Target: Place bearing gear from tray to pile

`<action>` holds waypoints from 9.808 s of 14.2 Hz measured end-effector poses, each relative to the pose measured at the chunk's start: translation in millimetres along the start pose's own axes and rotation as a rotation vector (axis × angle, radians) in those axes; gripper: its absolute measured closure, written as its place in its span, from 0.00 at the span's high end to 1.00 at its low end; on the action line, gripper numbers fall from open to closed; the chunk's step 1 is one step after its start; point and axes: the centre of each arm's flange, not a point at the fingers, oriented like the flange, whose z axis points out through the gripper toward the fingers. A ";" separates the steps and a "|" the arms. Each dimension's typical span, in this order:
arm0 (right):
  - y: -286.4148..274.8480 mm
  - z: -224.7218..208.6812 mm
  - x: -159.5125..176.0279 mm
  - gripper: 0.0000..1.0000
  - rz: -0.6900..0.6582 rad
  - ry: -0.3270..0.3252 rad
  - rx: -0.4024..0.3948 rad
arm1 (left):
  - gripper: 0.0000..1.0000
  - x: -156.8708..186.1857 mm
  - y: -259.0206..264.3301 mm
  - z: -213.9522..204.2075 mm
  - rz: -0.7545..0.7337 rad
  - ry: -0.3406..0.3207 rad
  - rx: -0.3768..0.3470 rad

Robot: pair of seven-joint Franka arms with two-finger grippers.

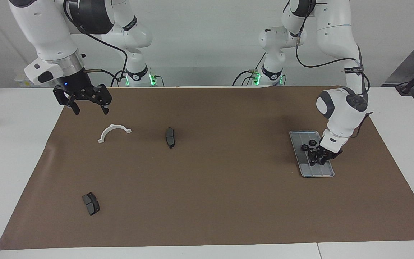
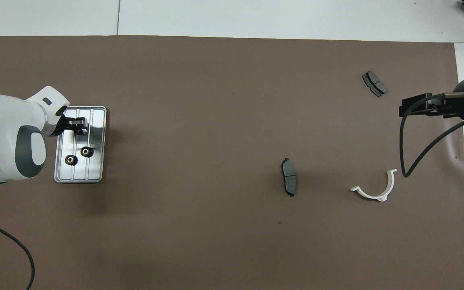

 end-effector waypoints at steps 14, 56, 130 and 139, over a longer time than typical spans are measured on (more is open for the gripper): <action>0.0 0.0 0.0 1.00 0.000 0.000 0.000 | 0.18 30.0 19.6 -60.8 -0.022 -0.053 -0.011; -200.6 167.6 81.8 1.00 -0.133 0.125 -0.050 | 1.00 24.4 83.0 -93.5 -0.692 -0.184 0.087; 44.9 303.3 106.5 0.24 0.207 -0.035 -0.164 | 0.40 -37.8 450.8 6.0 -0.086 0.130 -0.231; 28.6 297.6 94.8 1.00 0.211 -0.044 -0.155 | 1.00 16.2 333.4 -127.1 -0.296 0.009 -0.097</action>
